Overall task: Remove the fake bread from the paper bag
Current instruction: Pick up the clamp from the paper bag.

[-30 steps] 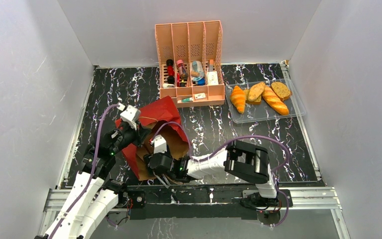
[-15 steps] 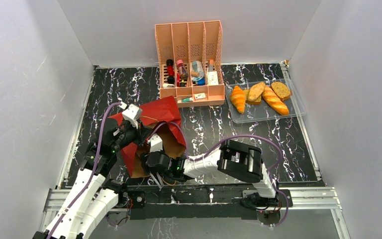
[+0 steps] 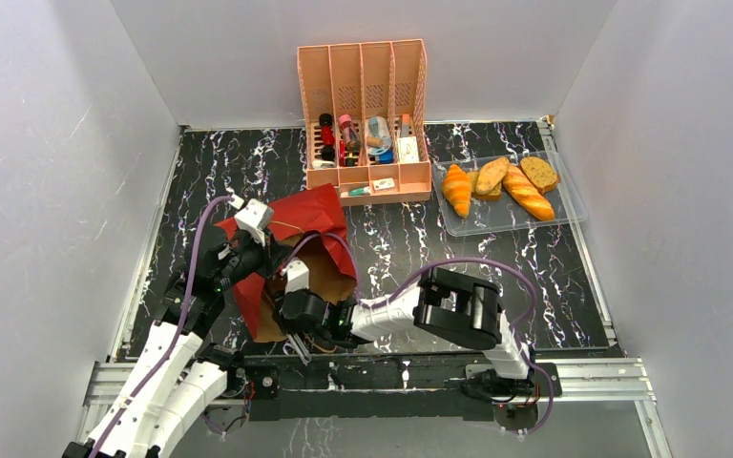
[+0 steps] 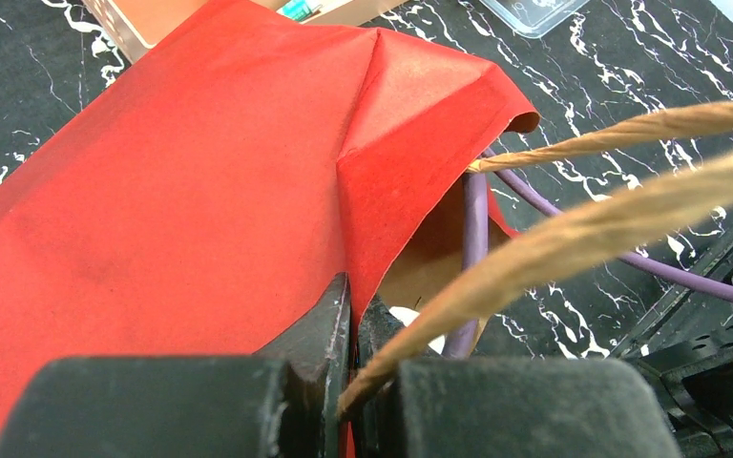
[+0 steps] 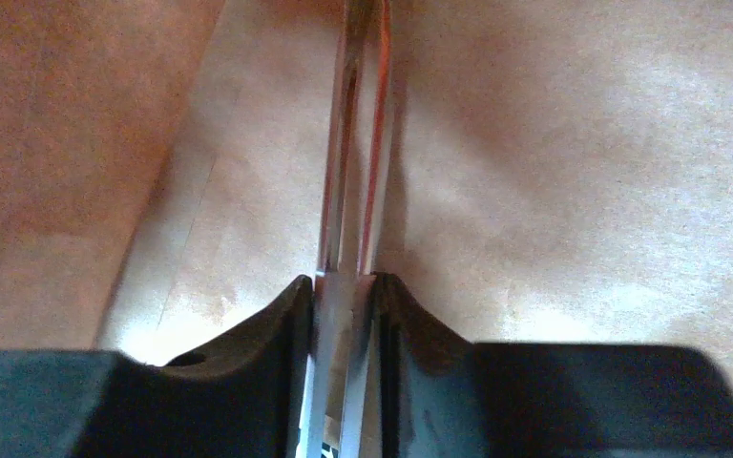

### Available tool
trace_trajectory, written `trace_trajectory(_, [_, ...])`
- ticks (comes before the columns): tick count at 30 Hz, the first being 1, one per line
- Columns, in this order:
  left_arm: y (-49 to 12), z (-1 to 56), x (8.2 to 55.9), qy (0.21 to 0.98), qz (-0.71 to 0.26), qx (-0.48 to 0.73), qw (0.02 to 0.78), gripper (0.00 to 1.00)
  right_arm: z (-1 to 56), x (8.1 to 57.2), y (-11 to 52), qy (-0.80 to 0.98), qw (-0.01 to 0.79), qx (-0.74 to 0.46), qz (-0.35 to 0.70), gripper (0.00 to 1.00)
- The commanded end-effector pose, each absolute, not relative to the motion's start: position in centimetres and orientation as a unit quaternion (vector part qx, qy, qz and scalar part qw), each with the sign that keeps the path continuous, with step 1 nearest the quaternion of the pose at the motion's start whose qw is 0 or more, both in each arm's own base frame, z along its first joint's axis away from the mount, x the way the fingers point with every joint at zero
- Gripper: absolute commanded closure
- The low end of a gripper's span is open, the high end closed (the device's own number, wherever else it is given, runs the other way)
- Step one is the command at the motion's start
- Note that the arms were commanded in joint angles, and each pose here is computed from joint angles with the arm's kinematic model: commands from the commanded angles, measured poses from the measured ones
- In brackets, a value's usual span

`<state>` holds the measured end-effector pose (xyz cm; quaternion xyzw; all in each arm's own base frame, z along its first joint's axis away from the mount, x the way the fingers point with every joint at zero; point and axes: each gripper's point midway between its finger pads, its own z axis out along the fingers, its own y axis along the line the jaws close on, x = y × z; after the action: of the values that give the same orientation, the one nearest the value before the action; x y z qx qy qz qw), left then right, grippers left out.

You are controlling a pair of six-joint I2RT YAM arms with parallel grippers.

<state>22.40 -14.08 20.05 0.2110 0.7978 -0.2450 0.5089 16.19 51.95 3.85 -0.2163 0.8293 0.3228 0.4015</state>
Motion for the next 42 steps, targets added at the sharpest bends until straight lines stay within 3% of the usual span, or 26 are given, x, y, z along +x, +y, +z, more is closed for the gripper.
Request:
trace_trajectory(1, [-14.4,20.8,22.4,0.79,-0.255,0.21,0.517,1.0,4.3,17.3,52.2,0.827,0.416,-0.19,0.328,0.86])
trace_trajectory(10, [-13.0,21.6,23.2,0.794,-0.221,0.177,0.538,1.0,7.7,16.7,50.5,0.82,0.41,-0.155,0.369,0.96])
trace_trajectory(18, [-12.5,22.3,23.6,0.79,-0.213,0.152,0.554,1.0,12.0,15.7,48.0,0.802,0.402,-0.102,0.43,0.97])
trace_trajectory(22, [-12.7,22.7,23.6,0.789,-0.219,0.155,0.553,1.0,13.1,15.6,48.5,0.798,0.371,-0.078,0.468,0.94])
trace_trajectory(29, [-13.7,22.5,23.3,0.787,-0.244,0.168,0.541,1.0,14.4,16.2,50.0,0.779,0.25,-0.012,0.575,0.87])
trace_trajectory(42, [-14.1,22.7,23.1,0.782,-0.256,0.17,0.543,1.0,14.8,17.3,52.8,0.775,0.175,0.041,0.605,0.71])
